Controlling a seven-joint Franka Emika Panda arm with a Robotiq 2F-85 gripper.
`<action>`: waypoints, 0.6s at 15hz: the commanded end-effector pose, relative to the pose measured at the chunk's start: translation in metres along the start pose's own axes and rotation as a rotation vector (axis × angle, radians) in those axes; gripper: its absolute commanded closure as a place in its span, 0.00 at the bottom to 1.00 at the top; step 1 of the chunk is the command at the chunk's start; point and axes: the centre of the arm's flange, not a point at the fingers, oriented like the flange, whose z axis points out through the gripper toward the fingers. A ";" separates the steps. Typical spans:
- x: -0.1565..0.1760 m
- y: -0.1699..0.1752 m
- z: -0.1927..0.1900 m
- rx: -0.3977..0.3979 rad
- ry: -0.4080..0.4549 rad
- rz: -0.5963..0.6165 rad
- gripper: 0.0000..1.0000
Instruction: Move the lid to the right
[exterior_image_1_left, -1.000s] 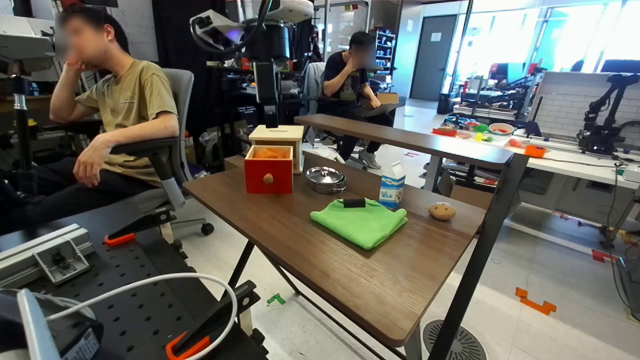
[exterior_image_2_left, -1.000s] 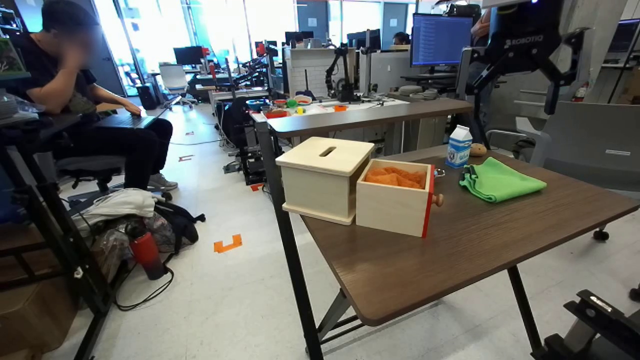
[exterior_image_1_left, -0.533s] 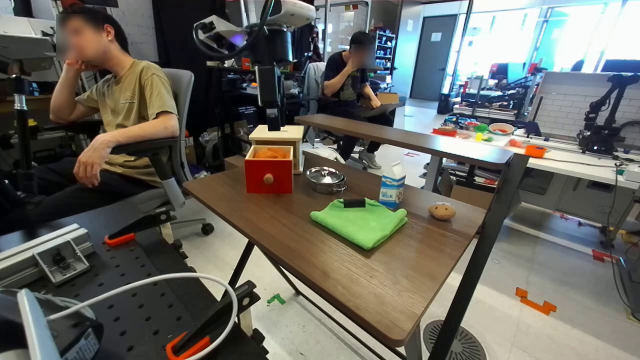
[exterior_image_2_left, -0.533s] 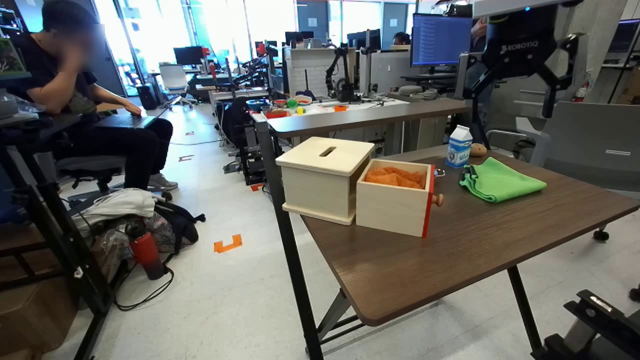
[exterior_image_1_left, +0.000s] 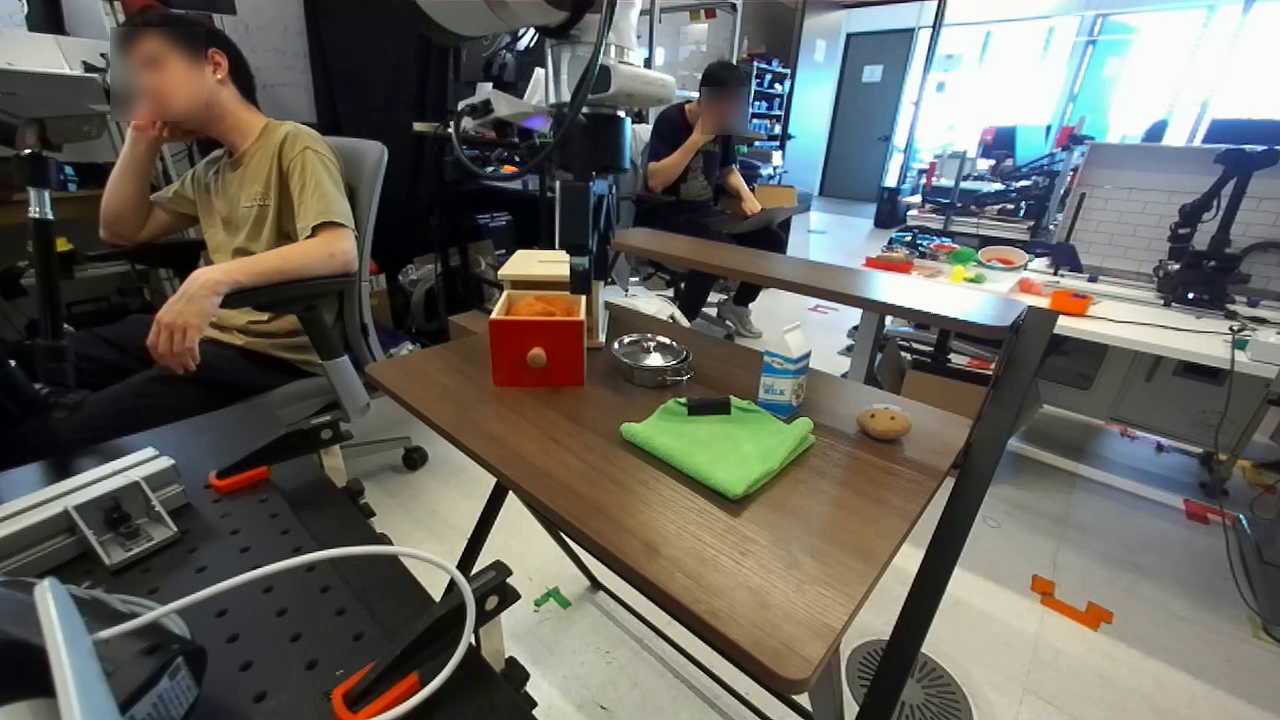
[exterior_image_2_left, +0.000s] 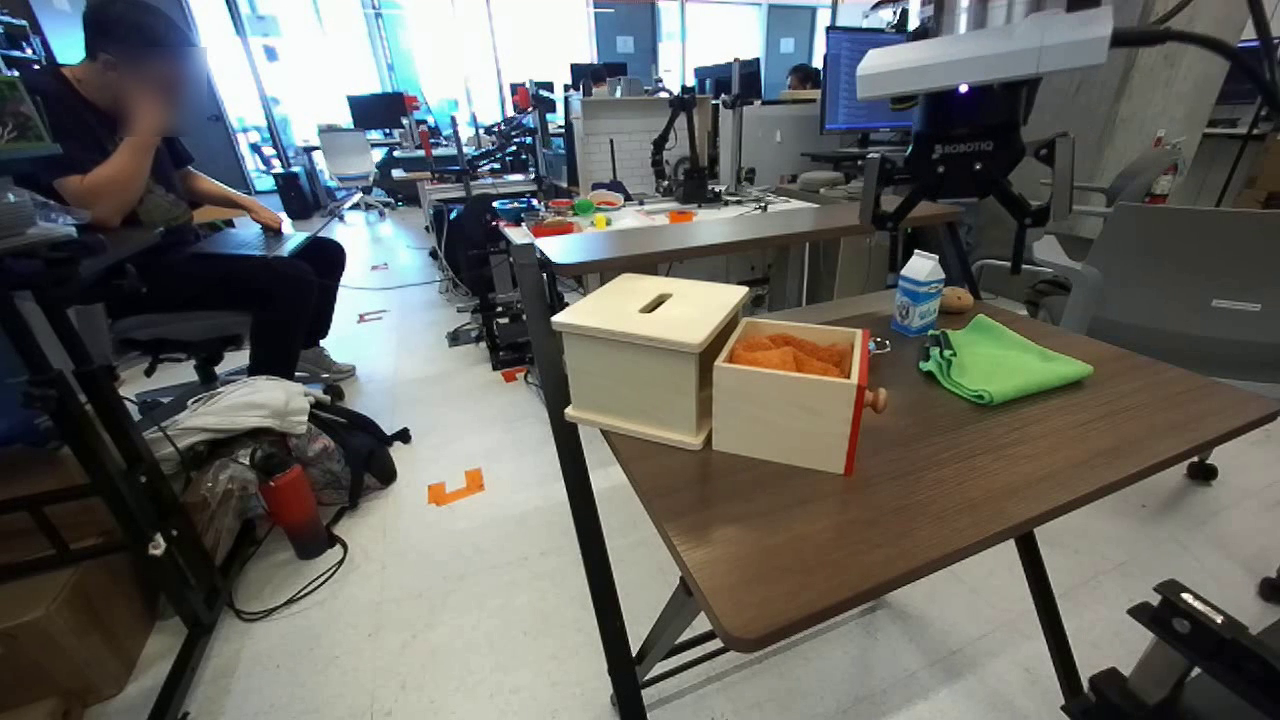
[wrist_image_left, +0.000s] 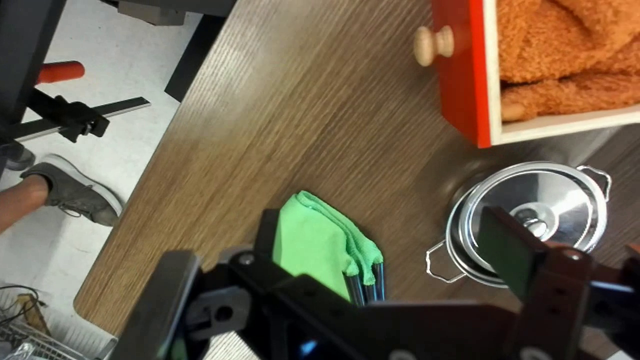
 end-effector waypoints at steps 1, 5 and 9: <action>0.025 -0.040 0.015 -0.010 -0.013 0.018 0.00; 0.039 -0.068 0.036 0.003 0.009 0.046 0.00; 0.046 -0.096 0.052 0.017 0.012 0.050 0.00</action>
